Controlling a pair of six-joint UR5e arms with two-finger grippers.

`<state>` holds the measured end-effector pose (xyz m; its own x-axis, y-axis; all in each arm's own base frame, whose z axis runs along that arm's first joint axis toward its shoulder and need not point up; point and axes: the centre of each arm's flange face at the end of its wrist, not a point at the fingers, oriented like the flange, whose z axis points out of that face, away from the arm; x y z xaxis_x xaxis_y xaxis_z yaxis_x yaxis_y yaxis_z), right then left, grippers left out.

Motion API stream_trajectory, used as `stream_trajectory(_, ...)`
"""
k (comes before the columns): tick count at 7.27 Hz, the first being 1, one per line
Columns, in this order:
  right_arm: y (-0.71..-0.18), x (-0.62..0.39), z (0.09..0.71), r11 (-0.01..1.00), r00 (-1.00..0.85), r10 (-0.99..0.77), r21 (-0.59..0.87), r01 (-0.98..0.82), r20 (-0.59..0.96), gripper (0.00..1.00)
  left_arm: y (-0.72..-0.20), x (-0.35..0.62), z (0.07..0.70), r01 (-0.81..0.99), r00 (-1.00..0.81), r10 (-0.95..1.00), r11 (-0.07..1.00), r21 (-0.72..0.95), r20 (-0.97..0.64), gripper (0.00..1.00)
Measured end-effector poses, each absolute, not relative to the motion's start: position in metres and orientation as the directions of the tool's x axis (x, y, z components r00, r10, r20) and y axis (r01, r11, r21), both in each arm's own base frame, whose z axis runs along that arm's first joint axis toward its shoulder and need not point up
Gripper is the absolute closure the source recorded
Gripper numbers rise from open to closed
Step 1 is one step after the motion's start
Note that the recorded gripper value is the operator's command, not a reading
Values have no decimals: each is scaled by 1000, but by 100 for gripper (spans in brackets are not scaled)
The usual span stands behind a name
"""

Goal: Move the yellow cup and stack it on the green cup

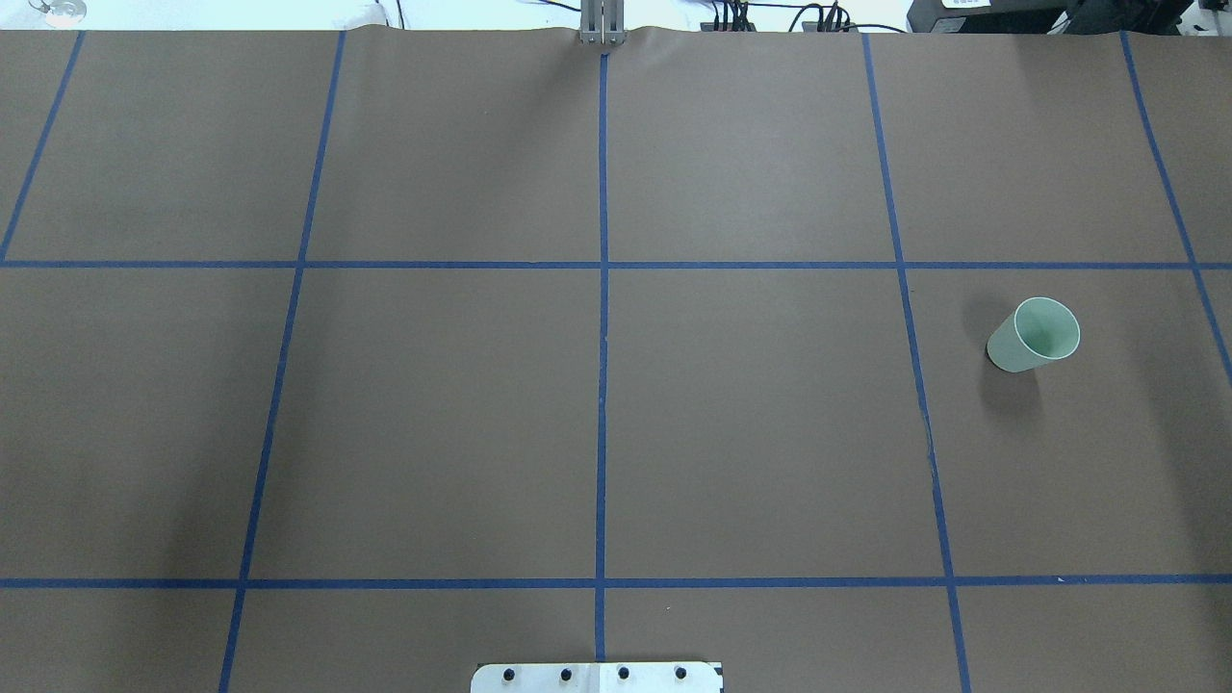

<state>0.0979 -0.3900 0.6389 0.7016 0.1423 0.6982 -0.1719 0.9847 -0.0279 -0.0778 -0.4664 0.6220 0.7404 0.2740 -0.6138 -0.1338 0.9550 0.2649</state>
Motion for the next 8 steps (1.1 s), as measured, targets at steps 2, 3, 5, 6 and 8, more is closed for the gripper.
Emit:
stream_trajectory(2, -391, 98, 638, 985, 702, 139, -23, -172, 698, 1, -464, -77, 625, -136, 740, 272, 956, 259, -615, 0)
stream_trajectory(3, -393, 98, 635, 985, 703, 133, -14, -172, 699, 1, -458, -76, 626, -134, 740, 268, 957, 256, -617, 0)
stream_trajectory(5, -394, 99, 629, 985, 703, 119, 6, -173, 701, 0, -454, -77, 610, -107, 747, 249, 960, 259, -617, 0)
stream_trajectory(6, -394, 99, 623, 985, 703, 111, 18, -173, 702, 1, -450, -77, 601, -34, 752, 165, 976, 213, -638, 0)
stream_trajectory(8, -387, 98, 620, 985, 703, 108, 21, -173, 703, 1, -413, -76, 568, 183, 736, -79, 979, 85, -672, 0)
